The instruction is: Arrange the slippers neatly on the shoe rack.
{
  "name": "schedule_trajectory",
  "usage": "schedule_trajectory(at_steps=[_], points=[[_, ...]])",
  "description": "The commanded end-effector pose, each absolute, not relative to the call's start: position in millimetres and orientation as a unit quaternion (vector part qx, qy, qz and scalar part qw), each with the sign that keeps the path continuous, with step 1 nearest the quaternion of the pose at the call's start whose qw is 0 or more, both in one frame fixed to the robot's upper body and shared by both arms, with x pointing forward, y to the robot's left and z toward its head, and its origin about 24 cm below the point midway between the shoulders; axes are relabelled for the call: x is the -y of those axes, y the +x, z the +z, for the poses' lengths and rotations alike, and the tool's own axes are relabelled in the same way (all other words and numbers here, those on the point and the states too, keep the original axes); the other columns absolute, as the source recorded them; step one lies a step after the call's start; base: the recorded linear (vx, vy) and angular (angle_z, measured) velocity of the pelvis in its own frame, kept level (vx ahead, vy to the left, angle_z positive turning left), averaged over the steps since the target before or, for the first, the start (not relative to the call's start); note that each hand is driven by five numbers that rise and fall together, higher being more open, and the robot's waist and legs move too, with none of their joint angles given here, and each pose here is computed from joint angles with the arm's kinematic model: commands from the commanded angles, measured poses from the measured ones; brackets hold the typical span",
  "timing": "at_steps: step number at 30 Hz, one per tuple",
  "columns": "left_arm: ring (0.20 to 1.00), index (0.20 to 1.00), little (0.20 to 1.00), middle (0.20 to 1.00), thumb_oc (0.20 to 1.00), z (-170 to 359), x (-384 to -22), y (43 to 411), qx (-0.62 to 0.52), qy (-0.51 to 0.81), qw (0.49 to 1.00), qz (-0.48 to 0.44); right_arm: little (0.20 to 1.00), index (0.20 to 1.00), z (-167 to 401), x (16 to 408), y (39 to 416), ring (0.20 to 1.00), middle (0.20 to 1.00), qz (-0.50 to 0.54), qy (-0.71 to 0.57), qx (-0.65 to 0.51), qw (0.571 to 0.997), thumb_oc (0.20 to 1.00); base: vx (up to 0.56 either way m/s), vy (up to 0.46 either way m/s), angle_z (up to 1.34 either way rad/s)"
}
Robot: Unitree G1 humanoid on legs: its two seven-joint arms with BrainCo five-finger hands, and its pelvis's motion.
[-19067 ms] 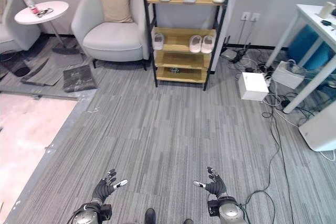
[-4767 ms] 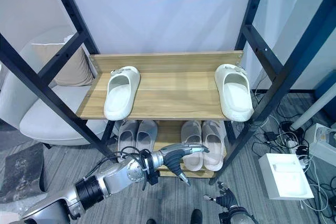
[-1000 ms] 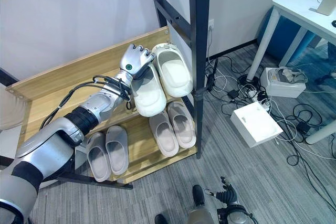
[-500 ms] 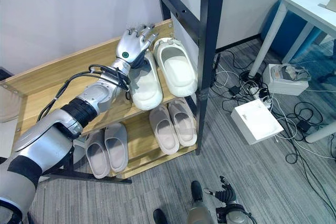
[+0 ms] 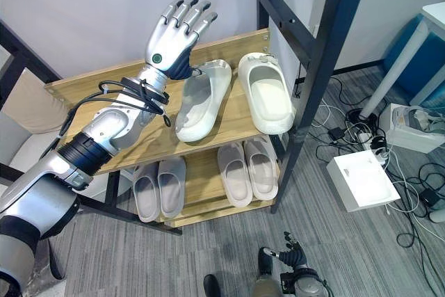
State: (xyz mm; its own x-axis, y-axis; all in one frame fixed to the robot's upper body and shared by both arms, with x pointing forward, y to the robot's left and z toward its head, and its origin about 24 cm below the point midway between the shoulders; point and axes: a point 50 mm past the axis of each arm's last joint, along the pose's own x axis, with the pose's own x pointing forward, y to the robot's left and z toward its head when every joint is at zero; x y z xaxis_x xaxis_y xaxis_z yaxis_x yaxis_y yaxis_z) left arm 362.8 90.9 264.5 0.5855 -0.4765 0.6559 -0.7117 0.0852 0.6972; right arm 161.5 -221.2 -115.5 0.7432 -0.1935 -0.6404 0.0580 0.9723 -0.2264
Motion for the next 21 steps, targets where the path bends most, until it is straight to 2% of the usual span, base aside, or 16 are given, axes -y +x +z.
schedule_trajectory(at_steps=[1,6,9,10,11,12,13,14,15,16,21], points=[[1.0,1.0,1.0,1.0,1.0,296.5,-119.0,361.4,0.441,0.652,0.594,0.166,1.0,1.0,-115.7,210.1,162.2,1.0,1.0,-0.07,-0.067,-0.345,0.934,1.0,-0.01,0.001,0.07],[1.0,1.0,1.0,1.0,1.0,275.8,-126.7,330.2,0.471,0.547,0.679,0.135,1.0,1.0,-119.8,203.0,157.5,1.0,1.0,-0.068,-0.057,-0.357,0.93,1.0,-0.01,-0.006,0.08],[1.0,1.0,1.0,1.0,1.0,248.5,-127.5,313.4,0.456,0.422,0.781,0.064,1.0,1.0,-122.1,199.3,155.2,1.0,1.0,-0.072,-0.047,-0.365,0.927,1.0,0.01,0.001,0.06],[1.0,1.0,1.0,1.0,1.0,231.6,-130.3,308.6,0.428,0.345,0.835,0.033,1.0,1.0,-123.1,198.5,153.8,1.0,1.0,-0.073,-0.044,-0.369,0.926,1.0,-0.01,0.006,0.05],[1.0,1.0,1.0,1.0,1.0,231.5,-131.0,308.2,0.428,0.345,0.835,0.033,1.0,1.0,-123.1,198.7,153.5,1.0,1.0,-0.073,-0.045,-0.369,0.925,1.0,0.01,0.011,0.1],[1.0,1.0,1.0,1.0,1.0,202.4,-130.0,300.5,0.369,0.219,0.903,-0.027,1.0,1.0,-124.4,196.8,153.3,1.0,1.0,-0.073,-0.043,-0.375,0.923,1.0,-0.01,0.014,0.22],[1.0,1.0,1.0,1.0,1.0,202.4,-130.4,300.3,0.369,0.219,0.903,-0.027,1.0,1.0,-124.4,196.8,153.2,1.0,1.0,-0.072,-0.043,-0.375,0.923,1.0,0.0,0.014,0.17],[1.0,1.0,1.0,1.0,1.0,179.3,-124.4,293.8,0.314,0.089,0.942,-0.079,1.0,1.0,-124.8,195.8,153.9,1.0,1.0,-0.069,-0.043,-0.378,0.922,1.0,-0.01,0.004,0.18],[1.0,1.0,1.0,1.0,1.0,179.4,-124.6,293.8,0.314,0.089,0.942,-0.079,1.0,1.0,-124.8,195.7,153.9,1.0,1.0,-0.068,-0.043,-0.378,0.922,1.0,0.0,0.009,0.06],[1.0,1.0,1.0,1.0,1.0,159.6,-115.7,291.5,0.257,0.013,0.959,-0.122,1.0,1.0,-124.0,196.3,155.5,1.0,1.0,-0.065,-0.039,-0.378,0.923,1.0,-0.01,0.006,0.13],[1.0,1.0,1.0,1.0,1.0,119.0,-102.2,286.7,0.128,-0.084,0.97,-0.189,1.0,1.0,-119.4,200.2,164.6,1.0,1.0,-0.05,-0.044,-0.375,0.925,1.0,0.0,-0.001,0.12]])
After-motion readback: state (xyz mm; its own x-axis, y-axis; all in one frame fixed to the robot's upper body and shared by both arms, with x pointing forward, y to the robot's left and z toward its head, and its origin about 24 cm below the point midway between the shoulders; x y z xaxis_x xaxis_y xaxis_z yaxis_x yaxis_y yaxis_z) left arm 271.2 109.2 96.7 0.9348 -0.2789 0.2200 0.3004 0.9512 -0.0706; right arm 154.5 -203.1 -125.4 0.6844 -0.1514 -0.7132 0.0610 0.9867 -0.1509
